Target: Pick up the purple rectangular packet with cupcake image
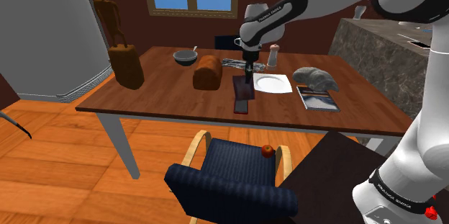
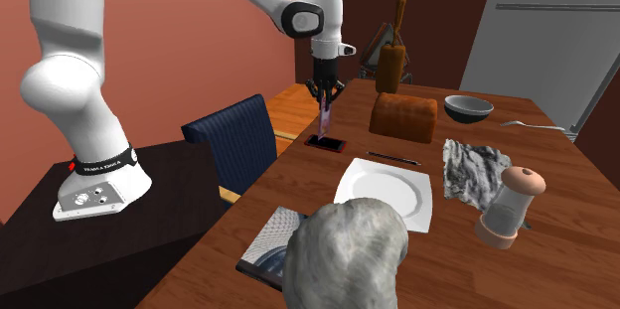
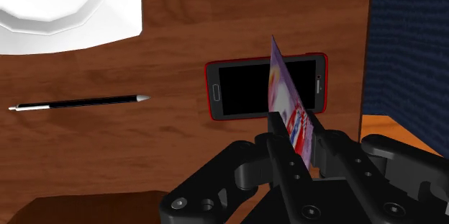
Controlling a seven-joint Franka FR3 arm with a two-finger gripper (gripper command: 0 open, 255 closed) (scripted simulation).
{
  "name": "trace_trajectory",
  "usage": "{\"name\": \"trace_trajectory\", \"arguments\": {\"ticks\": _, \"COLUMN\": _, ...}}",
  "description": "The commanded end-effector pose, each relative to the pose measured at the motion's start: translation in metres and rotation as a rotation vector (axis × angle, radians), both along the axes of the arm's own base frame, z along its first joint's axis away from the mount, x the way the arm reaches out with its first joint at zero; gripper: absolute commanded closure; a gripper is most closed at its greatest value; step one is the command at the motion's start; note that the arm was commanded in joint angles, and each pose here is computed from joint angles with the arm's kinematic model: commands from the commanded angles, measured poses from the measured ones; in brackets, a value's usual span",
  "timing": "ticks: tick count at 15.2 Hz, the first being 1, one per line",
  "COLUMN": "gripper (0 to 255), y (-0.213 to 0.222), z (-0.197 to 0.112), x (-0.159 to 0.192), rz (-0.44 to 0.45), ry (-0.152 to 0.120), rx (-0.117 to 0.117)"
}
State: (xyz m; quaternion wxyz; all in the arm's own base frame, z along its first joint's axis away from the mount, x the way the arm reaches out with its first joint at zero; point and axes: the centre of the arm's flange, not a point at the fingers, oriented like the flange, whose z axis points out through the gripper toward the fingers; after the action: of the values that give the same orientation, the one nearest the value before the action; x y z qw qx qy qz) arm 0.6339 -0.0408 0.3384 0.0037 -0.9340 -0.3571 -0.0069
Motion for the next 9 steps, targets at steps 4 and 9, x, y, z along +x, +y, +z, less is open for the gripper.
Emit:
{"name": "trace_trajectory", "arguments": {"ticks": 4, "gripper": 255, "y": -0.001, "z": 0.026, "x": 0.001, "rz": 0.0, "ry": 0.0, "rx": 0.0}}
{"name": "trace_trajectory", "arguments": {"ticks": 9, "gripper": 255, "y": -0.001, "z": 0.048, "x": 0.001, "rz": 0.0, "ry": 0.0, "rx": 0.0}}
